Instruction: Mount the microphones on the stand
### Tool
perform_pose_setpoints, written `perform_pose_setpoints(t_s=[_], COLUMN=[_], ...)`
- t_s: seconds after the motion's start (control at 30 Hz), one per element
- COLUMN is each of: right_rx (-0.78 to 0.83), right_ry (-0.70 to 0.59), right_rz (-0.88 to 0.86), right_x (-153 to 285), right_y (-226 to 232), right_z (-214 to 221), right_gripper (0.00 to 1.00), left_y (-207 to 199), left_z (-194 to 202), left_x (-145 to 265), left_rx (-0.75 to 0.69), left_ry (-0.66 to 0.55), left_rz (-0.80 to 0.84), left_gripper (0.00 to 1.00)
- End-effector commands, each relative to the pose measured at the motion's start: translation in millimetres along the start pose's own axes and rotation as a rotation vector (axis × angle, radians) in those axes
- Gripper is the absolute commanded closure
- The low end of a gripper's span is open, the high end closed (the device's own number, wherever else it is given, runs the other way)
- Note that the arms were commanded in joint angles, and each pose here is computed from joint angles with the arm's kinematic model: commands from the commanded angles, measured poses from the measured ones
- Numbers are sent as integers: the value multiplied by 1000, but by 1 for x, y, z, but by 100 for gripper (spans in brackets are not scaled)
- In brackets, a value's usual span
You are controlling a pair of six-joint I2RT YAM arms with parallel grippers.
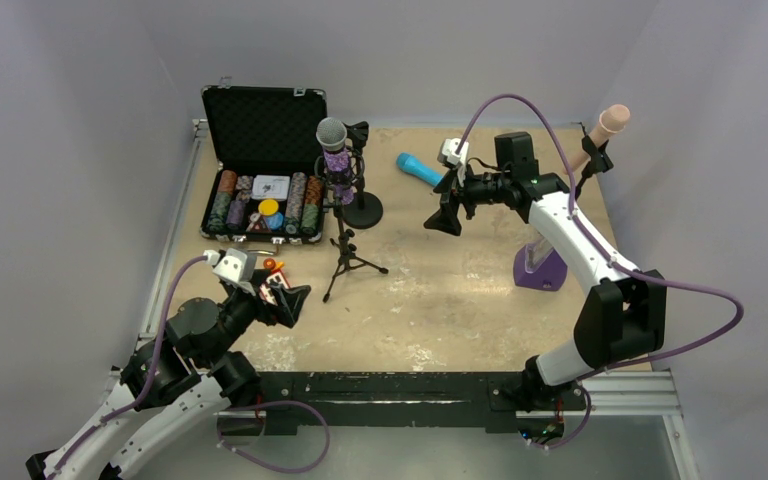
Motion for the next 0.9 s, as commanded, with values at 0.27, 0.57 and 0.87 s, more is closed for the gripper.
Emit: perform_pose_setpoints(t_s=[0.27,0.57,0.87], right_rx=[16,9,8], right_ry=[-35,-64,-137], right_rz=[12,32,86], right_x=[-4,-8,-20], right_y=[-14,-29,-65], right_z=[-17,-27,-52], right_gripper=[1,1,1], left_y=[-7,-5,-6], left_z=[-15,-15,-21], left_x=[6,8,11], left_rx=[27,25,30], left_ry=[-41,-40,-48], left_rz=[29,17,10], left_gripper=[0,0,0])
Point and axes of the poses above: each gripper's point midway between its finger pads, its own x axis back along the fingers, its own y axis along the line the jaws close on, z = x × y, the point moved 5 cm from there along x, back along the fingers, and after that the axes turned 12 degrees about x, right-handed, at the moved point
